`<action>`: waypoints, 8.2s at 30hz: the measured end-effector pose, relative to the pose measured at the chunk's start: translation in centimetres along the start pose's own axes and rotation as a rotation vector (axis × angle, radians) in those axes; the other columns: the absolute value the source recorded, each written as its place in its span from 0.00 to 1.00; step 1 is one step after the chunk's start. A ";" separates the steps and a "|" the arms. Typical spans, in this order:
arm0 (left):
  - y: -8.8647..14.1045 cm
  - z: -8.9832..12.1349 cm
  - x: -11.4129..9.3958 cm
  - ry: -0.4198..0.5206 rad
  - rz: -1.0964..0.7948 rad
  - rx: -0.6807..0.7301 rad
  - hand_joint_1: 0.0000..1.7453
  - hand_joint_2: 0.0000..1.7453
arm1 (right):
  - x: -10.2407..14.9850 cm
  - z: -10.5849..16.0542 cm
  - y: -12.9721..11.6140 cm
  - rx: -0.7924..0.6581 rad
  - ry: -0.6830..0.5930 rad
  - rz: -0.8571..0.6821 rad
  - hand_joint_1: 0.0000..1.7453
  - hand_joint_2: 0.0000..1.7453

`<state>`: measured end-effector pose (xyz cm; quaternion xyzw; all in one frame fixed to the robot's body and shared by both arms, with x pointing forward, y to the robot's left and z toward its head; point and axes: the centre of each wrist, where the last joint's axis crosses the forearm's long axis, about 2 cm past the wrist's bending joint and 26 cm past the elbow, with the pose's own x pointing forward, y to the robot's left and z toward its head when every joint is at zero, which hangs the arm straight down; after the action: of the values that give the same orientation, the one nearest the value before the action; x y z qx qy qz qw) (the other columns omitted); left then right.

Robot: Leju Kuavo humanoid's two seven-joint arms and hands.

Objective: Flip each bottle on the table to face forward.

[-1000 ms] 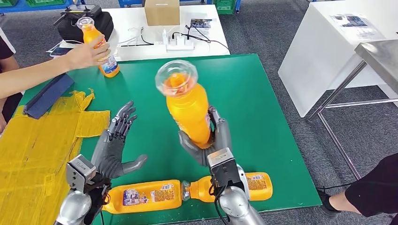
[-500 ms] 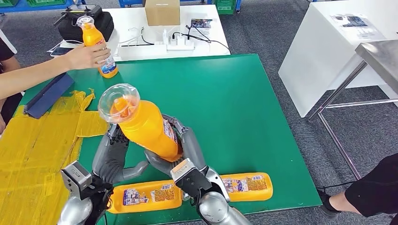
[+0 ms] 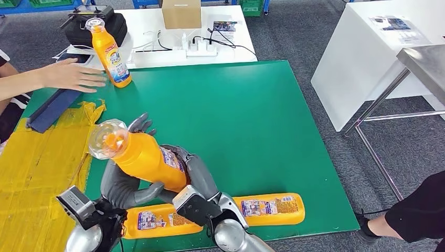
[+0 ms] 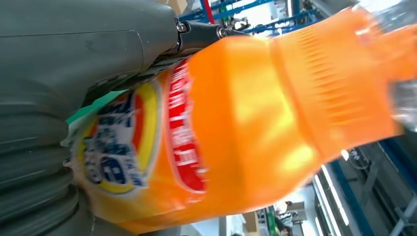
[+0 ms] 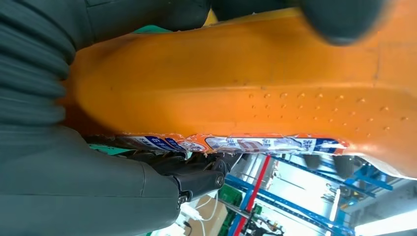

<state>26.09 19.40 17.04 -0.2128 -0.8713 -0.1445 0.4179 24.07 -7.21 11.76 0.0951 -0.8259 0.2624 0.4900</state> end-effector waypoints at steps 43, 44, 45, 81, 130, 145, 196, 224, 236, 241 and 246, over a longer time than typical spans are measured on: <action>-1.1 -1.8 -0.3 0.014 -0.225 -0.054 1.00 1.00 | -0.5 1.4 0.2 -0.078 0.001 0.115 0.00 1.00; -1.0 -1.8 -0.4 0.019 -0.243 -0.049 1.00 1.00 | -0.4 1.3 0.1 -0.086 -0.008 0.121 0.00 1.00; -1.0 -1.7 -0.5 0.024 -0.259 -0.045 1.00 1.00 | -0.2 1.2 0.0 -0.094 -0.017 0.128 0.00 1.00; 17.1 3.1 -2.1 0.573 -1.736 -0.021 1.00 1.00 | -0.7 2.0 1.3 0.336 0.164 0.659 0.00 1.00; 14.1 3.2 -10.5 0.869 -1.543 -0.136 0.00 0.00 | -5.1 1.5 4.9 0.737 0.407 0.863 0.03 1.00; 12.2 2.1 -9.1 0.659 -1.294 0.046 0.00 1.00 | -5.7 1.3 3.7 0.691 0.460 0.793 1.00 1.00; 4.8 -1.3 -1.8 0.242 -0.062 0.009 0.00 1.00 | -2.7 2.5 -4.4 -0.411 0.030 0.460 1.00 1.00; 2.6 -2.8 -1.8 0.209 0.037 -0.138 1.00 1.00 | -0.9 -0.6 -2.3 -0.149 -0.186 0.933 1.00 1.00; 2.5 -2.0 -2.0 0.212 0.067 -0.119 1.00 1.00 | -1.3 -0.6 -1.6 -0.127 -0.171 0.897 1.00 1.00; 2.4 -1.7 -2.1 0.218 0.081 -0.110 1.00 1.00 | -1.4 -0.6 -1.4 -0.119 -0.166 0.887 1.00 1.00; 2.3 -1.4 -2.1 0.219 0.097 -0.101 1.00 1.00 | -1.5 -0.4 -1.2 -0.114 -0.162 0.879 0.07 1.00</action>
<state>29.38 20.26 16.39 -0.2585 -0.8007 -0.1903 0.5059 25.68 -8.16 11.02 -0.2716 -0.8367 0.3914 0.2701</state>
